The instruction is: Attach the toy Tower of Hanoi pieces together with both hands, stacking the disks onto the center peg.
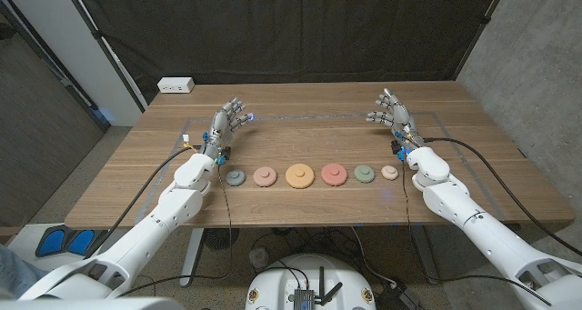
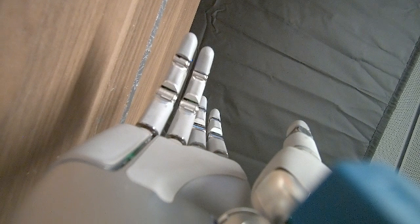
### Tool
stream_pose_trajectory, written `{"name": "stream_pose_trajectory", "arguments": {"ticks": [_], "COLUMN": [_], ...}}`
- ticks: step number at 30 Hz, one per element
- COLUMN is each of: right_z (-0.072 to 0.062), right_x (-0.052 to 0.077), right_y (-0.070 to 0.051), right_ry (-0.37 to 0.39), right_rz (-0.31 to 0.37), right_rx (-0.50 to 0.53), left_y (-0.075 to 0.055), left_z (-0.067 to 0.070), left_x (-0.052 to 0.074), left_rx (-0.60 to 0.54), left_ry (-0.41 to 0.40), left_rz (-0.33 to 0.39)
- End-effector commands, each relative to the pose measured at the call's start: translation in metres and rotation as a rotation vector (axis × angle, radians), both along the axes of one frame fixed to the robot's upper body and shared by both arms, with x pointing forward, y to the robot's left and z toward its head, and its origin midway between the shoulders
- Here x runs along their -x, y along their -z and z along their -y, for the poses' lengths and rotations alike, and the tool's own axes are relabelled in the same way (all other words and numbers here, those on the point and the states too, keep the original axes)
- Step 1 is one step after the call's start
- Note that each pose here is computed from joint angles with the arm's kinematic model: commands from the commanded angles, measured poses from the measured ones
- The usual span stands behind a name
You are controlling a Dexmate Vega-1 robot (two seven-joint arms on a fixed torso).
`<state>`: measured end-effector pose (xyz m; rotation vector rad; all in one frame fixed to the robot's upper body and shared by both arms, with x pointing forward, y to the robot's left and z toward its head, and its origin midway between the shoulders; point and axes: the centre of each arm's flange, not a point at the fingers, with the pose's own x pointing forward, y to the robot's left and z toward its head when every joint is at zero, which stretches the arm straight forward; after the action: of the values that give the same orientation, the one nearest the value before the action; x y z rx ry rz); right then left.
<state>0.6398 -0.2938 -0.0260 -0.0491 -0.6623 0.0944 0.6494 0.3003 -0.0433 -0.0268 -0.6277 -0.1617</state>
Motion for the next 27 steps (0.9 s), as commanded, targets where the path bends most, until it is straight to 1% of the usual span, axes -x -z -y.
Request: {"name": "stream_pose_trajectory", "arguments": {"ticks": [1,16,22,24,27], "right_z": [-0.0015,-0.0025,-0.0036,-0.0039,-0.0042], "right_x": [0.0002,0.0004,0.0005,0.0008,0.0011], "right_y": [0.0009,0.0019,0.0036,0.0041,0.0042], "right_ry": [0.037,0.069,0.087,0.098,0.092], "right_rz": [0.001,-0.005,-0.011,-0.012,-0.021], "right_rx": [-0.004,-0.009,-0.007,-0.006,0.012], "left_y": [0.0018,0.0053,0.0085,0.0092,0.0100], "left_z": [0.0011,0.0019,0.0011,0.0009,0.0009], "left_x": [0.0003,0.0006,0.0020,0.0022,0.0022], "left_rx": [0.008,0.019,0.030,0.029,0.025], "left_ry": [-0.003,-0.024,-0.068,-0.073,-0.076], "left_rz": [0.000,-0.003,-0.004,-0.006,-0.009]}}
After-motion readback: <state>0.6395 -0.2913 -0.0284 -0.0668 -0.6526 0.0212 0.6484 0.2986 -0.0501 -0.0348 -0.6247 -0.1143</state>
